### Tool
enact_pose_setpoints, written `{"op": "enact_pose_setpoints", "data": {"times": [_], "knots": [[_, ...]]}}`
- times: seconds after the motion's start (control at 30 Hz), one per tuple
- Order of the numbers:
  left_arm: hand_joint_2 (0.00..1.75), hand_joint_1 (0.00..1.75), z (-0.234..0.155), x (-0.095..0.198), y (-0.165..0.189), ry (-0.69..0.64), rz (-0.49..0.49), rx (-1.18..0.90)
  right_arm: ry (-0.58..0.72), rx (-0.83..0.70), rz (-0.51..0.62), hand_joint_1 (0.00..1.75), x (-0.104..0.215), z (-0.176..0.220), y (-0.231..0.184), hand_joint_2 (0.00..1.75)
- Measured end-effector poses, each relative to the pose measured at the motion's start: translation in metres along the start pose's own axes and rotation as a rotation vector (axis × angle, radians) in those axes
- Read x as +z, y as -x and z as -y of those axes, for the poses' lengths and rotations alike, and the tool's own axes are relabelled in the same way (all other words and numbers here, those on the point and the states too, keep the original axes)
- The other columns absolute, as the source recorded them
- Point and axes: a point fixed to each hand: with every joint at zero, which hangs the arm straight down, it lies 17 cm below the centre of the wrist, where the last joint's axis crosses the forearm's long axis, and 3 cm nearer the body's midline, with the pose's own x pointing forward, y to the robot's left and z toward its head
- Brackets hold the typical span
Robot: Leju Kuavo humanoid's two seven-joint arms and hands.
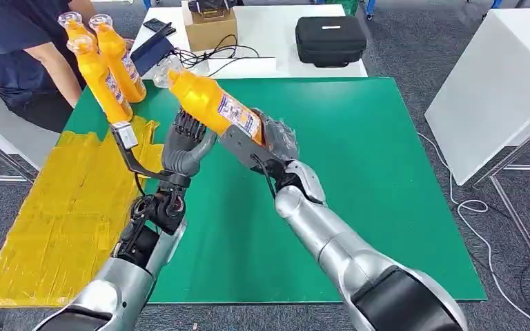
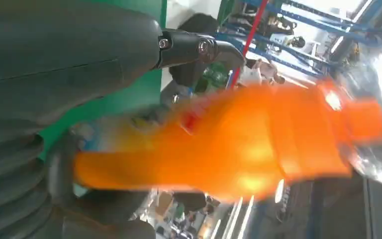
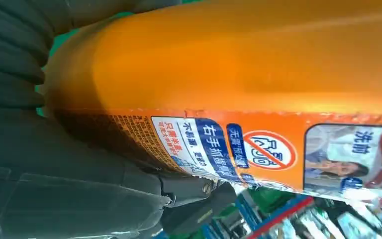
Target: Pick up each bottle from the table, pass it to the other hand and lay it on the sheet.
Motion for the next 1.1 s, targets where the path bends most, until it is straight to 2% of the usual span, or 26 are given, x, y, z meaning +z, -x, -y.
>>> {"op": "enact_pose_setpoints", "data": {"times": [0.27, 0.43, 0.77, 1.03, 1.07, 1.1], "knots": [[1.75, 0.00, 0.006, 0.004, 0.002, 0.002, -0.004, 0.024, -0.053, 0.098, -0.027, 1.75, 0.007, -0.020, 0.005, 1.75], [1.75, 0.00, -0.003, 0.003, -0.002, -0.037, 0.014, 0.015, -0.096, 0.255, -0.018, 1.75, 0.018, -0.044, -0.005, 1.75], [1.75, 0.00, -0.024, 0.013, 0.001, -0.101, 0.009, -0.050, -0.124, 0.516, 0.111, 1.75, 0.036, -0.075, -0.042, 1.75], [1.75, 0.00, -0.041, 0.028, -0.001, -0.146, 0.016, -0.076, -0.160, 0.583, 0.181, 1.75, 0.048, -0.091, -0.058, 1.75], [1.75, 1.47, -0.042, 0.029, -0.001, -0.148, 0.017, -0.077, -0.163, 0.587, 0.186, 1.75, 0.048, -0.092, -0.058, 1.75], [1.75, 1.75, -0.044, 0.030, -0.002, -0.150, 0.017, -0.080, -0.169, 0.588, 0.191, 1.75, 0.049, -0.094, -0.059, 1.75]]}}
